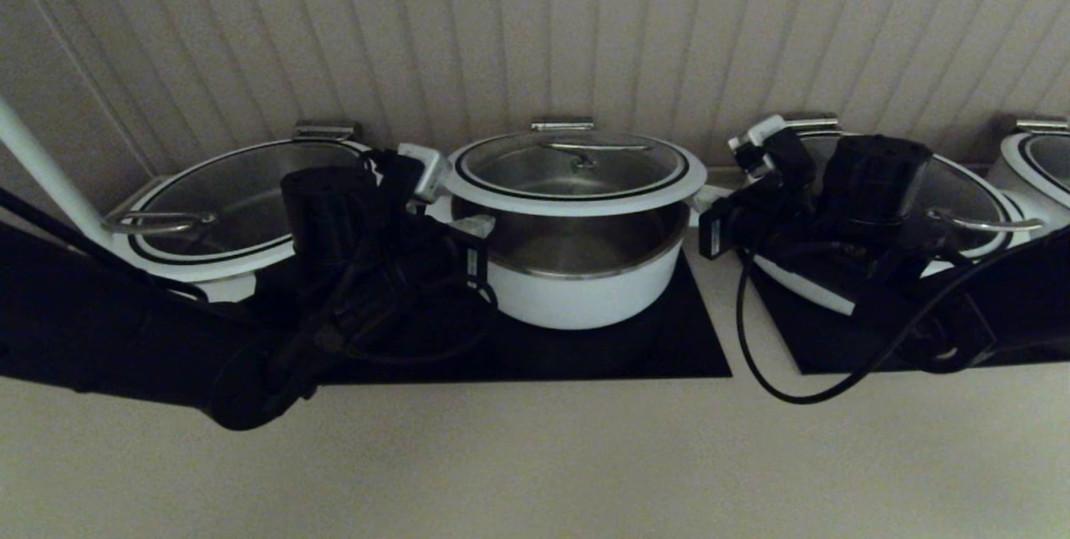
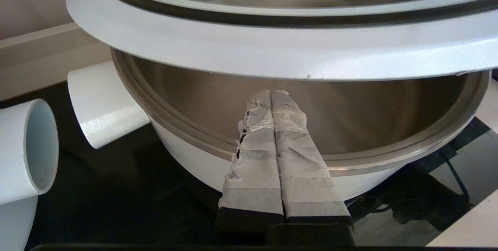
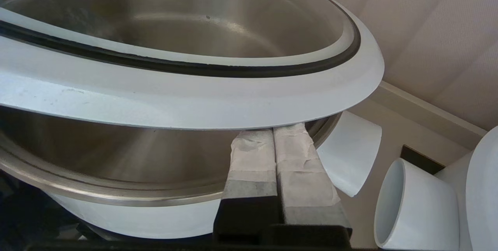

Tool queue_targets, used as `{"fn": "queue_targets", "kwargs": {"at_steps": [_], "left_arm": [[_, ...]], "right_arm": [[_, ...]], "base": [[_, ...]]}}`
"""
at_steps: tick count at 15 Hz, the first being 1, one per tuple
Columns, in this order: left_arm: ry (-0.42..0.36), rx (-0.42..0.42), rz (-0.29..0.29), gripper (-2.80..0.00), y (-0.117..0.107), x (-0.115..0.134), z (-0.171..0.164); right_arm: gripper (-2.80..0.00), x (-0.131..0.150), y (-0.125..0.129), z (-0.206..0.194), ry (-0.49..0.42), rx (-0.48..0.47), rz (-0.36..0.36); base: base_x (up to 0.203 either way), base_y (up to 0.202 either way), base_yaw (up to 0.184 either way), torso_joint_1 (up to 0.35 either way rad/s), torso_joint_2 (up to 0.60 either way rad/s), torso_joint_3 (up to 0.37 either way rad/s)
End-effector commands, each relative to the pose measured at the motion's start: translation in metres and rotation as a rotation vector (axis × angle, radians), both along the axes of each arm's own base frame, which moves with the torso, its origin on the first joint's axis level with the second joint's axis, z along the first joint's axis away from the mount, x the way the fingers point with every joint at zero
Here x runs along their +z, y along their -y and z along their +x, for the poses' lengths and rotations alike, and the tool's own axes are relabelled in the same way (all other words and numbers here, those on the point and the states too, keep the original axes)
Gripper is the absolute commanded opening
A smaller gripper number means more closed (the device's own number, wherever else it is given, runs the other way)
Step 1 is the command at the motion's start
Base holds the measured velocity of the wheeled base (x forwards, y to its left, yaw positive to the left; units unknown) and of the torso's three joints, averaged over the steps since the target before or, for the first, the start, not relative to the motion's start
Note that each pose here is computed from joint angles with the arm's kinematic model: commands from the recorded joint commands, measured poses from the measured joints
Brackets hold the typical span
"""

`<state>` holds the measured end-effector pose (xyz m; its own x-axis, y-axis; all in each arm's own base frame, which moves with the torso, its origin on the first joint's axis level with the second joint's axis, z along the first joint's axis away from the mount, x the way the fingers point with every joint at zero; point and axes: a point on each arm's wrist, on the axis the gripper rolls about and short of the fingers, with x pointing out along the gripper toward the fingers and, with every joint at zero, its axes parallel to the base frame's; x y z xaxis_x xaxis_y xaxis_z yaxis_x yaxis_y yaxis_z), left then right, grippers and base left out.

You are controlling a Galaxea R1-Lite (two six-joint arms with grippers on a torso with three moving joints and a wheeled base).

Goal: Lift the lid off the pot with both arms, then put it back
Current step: Open the pot lid completely

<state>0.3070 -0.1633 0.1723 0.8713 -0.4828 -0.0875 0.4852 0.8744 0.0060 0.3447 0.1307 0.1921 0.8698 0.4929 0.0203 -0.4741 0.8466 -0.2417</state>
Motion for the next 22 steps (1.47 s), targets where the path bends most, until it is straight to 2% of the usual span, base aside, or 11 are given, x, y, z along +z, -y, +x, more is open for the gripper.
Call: {"fn": "queue_targets", "kwargs": {"at_steps": [1, 14, 18, 22], "left_arm": [[-0.001, 0.0, 0.001, -2.8, -0.0001, -0.0016, -0.0002], [0.005, 0.005, -0.001, -2.8, -0.0005, -0.0001, 0.0014], [0.005, 0.029, 0.001, -2.8, -0.0011, -0.0006, 0.0013], [-0.021, 0.027, 0.026, -2.8, -0.0048, -0.0082, -0.0059]], "right_arm": [[-2.8, 0.0, -0.0003, 0.0006, 0.005, 0.001, 0.0], [-2.8, -0.0002, -0.0003, 0.0005, 0.004, 0.001, 0.0], [-2.8, 0.0008, -0.0004, 0.0008, 0.009, 0.0, 0.002], [-2.8, 0.0072, -0.0012, 0.0045, 0.032, -0.001, 0.01]], "base": [[0.0, 0.0, 0.0, 0.0, 0.0, 0.0], [0.0, 0.0, 0.0, 0.0, 0.0, 0.0], [0.0, 0.0, 0.0, 0.0, 0.0, 0.0], [0.0, 0.0, 0.0, 0.0, 0.0, 0.0]]}}
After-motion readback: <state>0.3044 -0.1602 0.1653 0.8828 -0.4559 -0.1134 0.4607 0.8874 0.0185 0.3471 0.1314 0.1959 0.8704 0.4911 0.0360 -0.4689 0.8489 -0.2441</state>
